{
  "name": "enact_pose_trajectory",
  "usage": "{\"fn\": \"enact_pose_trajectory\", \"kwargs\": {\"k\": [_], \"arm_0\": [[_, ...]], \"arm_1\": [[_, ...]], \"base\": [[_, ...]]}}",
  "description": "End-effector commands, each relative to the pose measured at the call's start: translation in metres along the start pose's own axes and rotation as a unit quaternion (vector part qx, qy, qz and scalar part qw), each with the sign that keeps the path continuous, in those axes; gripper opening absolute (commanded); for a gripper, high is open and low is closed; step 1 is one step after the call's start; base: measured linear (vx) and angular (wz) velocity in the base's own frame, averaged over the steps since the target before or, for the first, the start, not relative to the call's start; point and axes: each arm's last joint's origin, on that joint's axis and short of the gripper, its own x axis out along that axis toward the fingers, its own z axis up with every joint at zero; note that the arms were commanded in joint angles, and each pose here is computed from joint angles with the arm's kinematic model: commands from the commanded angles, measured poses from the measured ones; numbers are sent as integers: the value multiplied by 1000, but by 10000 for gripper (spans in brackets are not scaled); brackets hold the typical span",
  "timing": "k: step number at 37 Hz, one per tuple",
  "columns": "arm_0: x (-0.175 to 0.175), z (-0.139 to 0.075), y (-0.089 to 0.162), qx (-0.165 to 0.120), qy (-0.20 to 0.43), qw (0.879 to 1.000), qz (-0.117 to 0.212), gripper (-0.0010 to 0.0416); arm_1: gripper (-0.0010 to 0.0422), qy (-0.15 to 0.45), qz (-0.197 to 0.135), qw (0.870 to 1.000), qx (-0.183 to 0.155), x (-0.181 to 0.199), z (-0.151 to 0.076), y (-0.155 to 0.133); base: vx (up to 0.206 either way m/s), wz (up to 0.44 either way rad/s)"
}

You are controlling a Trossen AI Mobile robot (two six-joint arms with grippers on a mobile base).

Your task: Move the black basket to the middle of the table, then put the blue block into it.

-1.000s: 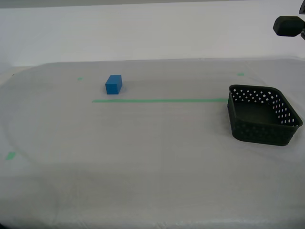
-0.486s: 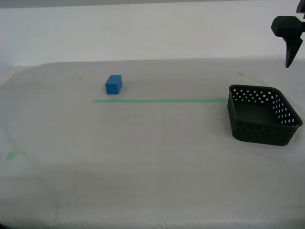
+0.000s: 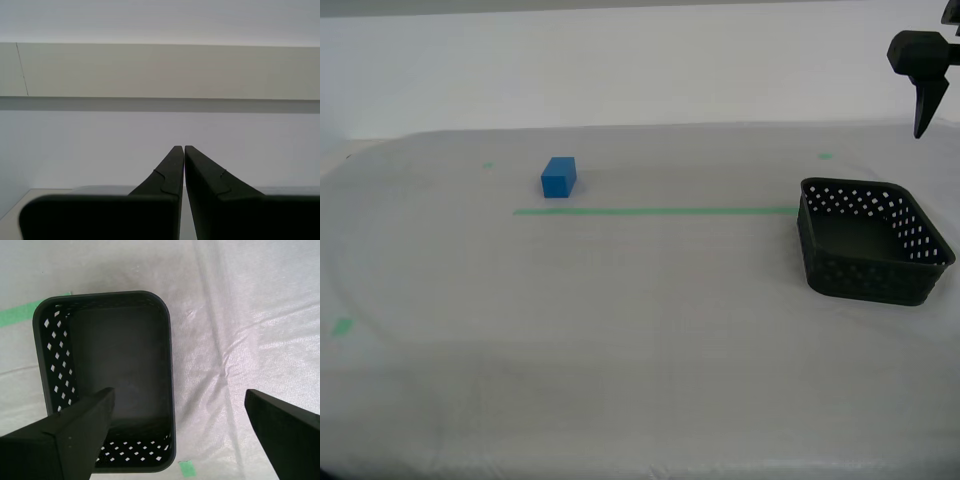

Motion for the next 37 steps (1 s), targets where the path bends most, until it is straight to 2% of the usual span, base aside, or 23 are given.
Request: {"fn": "enact_pose_trajectory", "kwargs": {"k": [1, 37], "arm_0": [[1, 0, 0, 1, -1, 1000, 2, 396], [51, -22, -7, 5, -1, 1000, 2, 399]], "arm_1": [[0, -3, 0, 1000, 1, 0, 1, 0], [0, -3, 0, 1000, 1, 0, 1, 0]], "base": [[0, 0], [0, 0]]}}
